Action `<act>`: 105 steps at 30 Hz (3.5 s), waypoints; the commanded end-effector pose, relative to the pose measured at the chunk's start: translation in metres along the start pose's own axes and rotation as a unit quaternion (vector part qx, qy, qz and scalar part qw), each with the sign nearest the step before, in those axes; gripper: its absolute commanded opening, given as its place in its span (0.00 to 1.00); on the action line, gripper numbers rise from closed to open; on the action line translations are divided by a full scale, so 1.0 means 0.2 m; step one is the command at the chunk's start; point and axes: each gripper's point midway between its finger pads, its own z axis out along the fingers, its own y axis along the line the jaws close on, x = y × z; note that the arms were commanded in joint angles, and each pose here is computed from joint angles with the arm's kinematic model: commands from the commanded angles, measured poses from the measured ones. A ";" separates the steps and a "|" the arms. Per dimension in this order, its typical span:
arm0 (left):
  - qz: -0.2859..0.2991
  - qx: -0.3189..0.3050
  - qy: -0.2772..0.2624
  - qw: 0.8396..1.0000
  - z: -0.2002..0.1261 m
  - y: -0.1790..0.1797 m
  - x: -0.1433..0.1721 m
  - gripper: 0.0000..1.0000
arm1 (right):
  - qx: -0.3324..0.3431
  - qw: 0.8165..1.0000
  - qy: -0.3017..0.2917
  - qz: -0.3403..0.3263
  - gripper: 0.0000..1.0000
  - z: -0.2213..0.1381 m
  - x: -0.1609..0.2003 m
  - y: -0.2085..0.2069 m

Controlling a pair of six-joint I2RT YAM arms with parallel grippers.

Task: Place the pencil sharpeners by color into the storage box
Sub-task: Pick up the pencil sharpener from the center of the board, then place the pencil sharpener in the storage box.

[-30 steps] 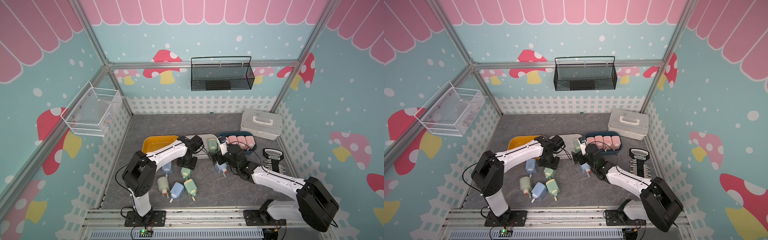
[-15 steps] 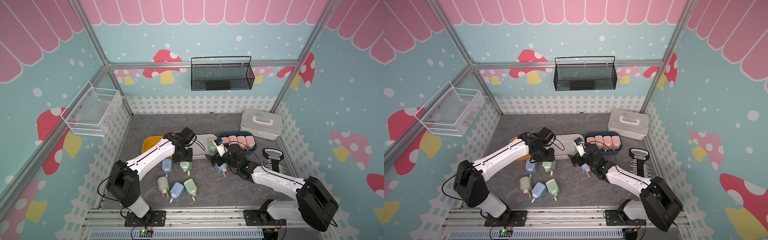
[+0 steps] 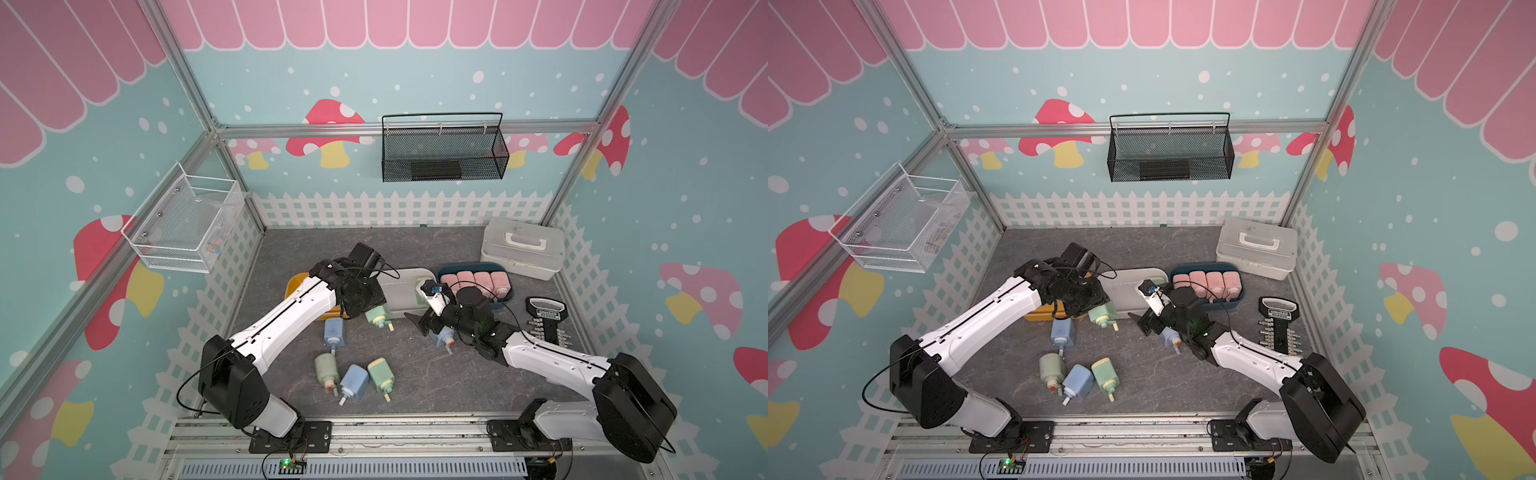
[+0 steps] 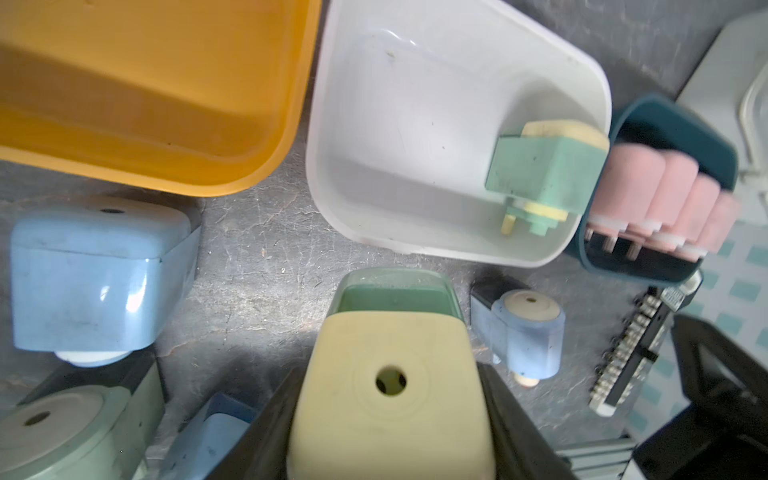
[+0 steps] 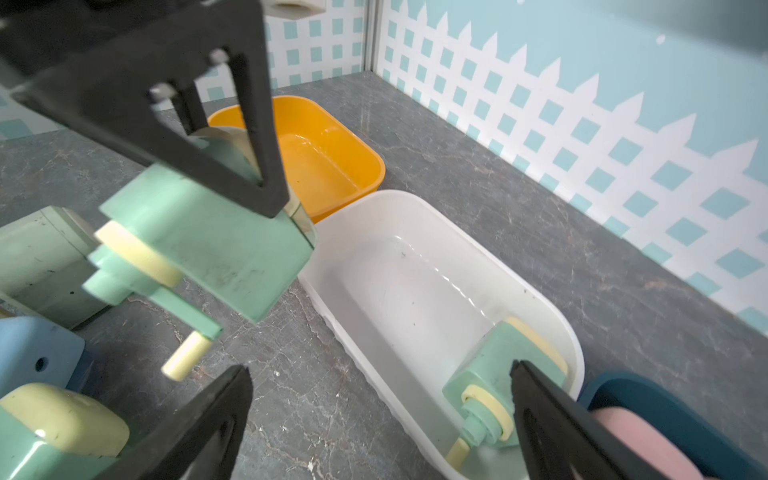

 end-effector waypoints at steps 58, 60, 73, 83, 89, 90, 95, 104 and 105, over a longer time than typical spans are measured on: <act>-0.382 0.105 -0.044 0.917 0.03 0.03 -0.08 0.00 | -0.107 0.950 -0.100 -0.277 0.66 0.40 -0.15 0.34; -0.382 0.104 -0.043 0.917 0.03 0.03 -0.08 0.00 | -0.118 0.949 -0.098 -0.276 0.65 0.40 -0.15 0.36; -0.371 0.101 -0.055 0.922 0.03 0.04 -0.10 0.01 | -0.150 0.946 -0.094 -0.273 0.01 0.38 -0.14 0.40; -0.268 0.120 -0.091 0.951 -0.04 -0.02 -0.20 0.99 | -0.112 0.958 -0.078 -0.251 0.00 0.40 -0.16 0.33; -0.209 0.104 -0.142 0.962 -0.08 0.00 -0.28 0.99 | -0.083 0.968 -0.069 -0.226 0.00 0.41 -0.16 0.27; -0.198 0.103 -0.149 0.963 -0.08 0.00 -0.29 0.99 | -0.076 0.970 -0.066 -0.220 0.00 0.41 -0.16 0.26; -0.081 0.118 -0.156 0.977 -0.11 -0.05 -0.36 0.99 | -0.036 0.982 -0.055 -0.179 0.00 0.42 -0.17 0.19; 0.049 0.167 -0.182 0.968 -0.16 -0.12 -0.39 0.99 | 0.035 0.994 -0.050 -0.090 0.00 0.42 -0.19 0.05; 0.062 0.167 -0.180 0.967 -0.16 -0.13 -0.39 0.99 | 0.048 0.995 -0.051 -0.071 0.00 0.42 -0.20 0.03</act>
